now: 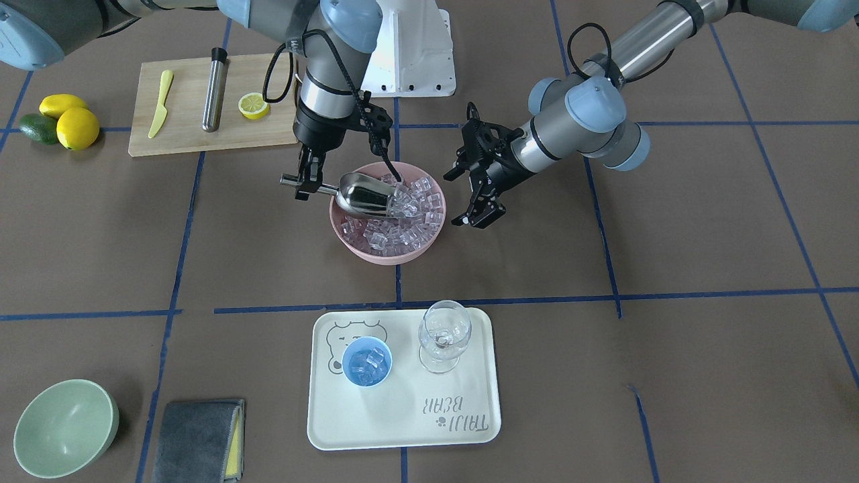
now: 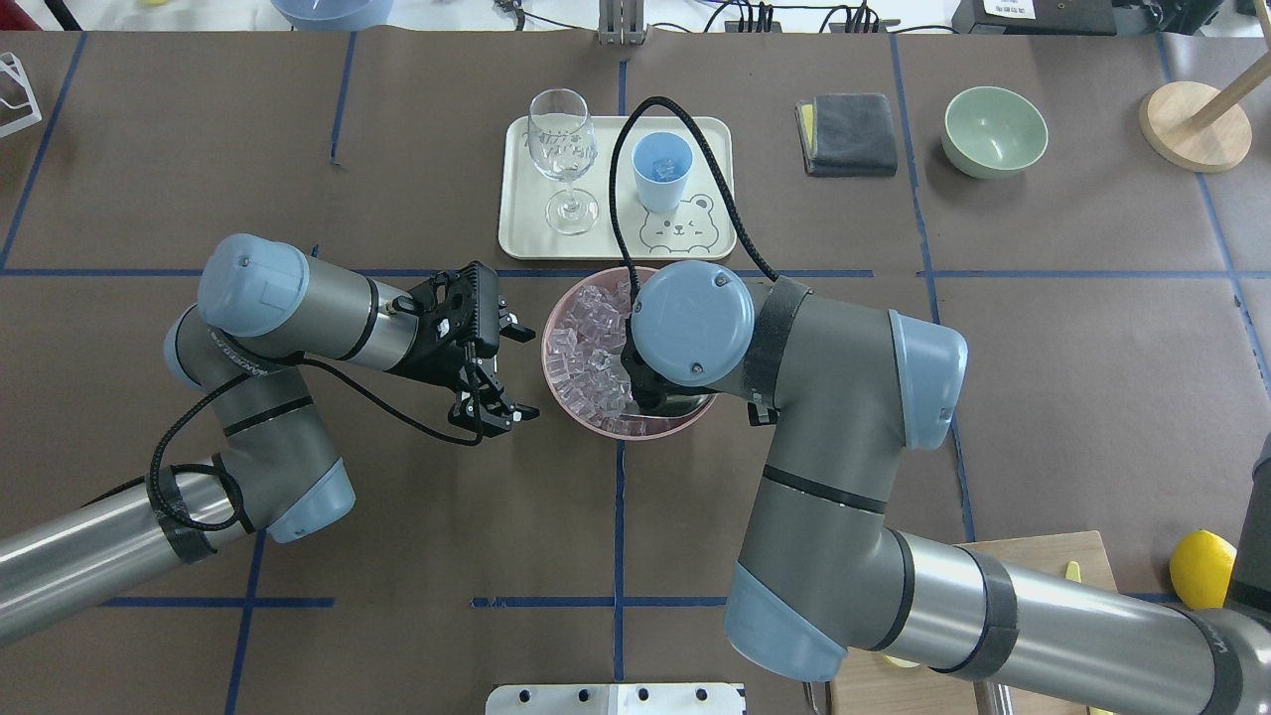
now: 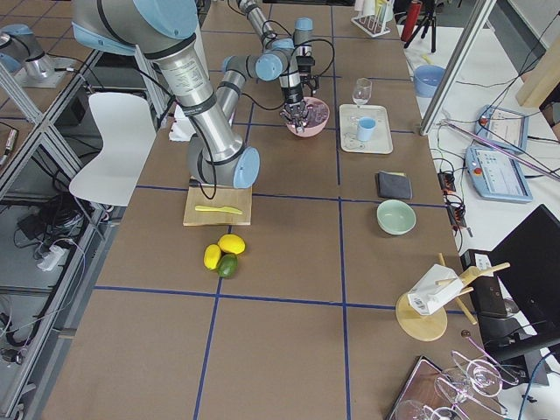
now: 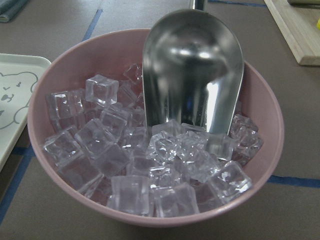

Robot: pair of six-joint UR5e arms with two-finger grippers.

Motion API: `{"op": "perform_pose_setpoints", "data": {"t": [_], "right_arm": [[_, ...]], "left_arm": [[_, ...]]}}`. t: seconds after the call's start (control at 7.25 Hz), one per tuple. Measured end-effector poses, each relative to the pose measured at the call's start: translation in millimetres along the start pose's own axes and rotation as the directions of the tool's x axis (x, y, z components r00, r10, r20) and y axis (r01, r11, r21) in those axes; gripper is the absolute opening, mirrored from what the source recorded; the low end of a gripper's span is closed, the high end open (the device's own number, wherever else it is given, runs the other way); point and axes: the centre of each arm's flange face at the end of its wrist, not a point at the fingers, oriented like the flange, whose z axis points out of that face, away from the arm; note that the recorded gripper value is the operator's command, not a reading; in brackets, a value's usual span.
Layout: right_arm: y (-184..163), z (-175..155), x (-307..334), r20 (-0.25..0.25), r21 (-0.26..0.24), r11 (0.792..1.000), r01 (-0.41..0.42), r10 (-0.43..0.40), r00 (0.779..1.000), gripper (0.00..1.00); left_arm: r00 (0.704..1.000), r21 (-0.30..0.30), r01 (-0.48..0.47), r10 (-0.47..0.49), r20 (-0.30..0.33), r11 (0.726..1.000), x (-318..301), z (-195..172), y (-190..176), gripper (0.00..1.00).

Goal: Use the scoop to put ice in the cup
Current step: 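Drag the scoop through the ice and lift it filled with cubes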

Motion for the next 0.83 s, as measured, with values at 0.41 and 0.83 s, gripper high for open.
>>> {"op": "perform_pose_setpoints", "data": {"t": [0.41,0.83], "right_arm": [[9.9,12.0,3.4,0.02,0.065,0.998,-0.02,0.019,1.0,0.0],[26.2,24.6,11.5,0.052,0.141,0.989,-0.051,0.044,0.998,0.0]], "left_arm": [[1.0,0.004,0.0,0.0,0.001,1.0,0.0,-0.6,-2.8,1.0],[1.0,0.007,-0.001,0.001,0.002,1.0,0.0,-1.2,-4.6,1.0]]}}
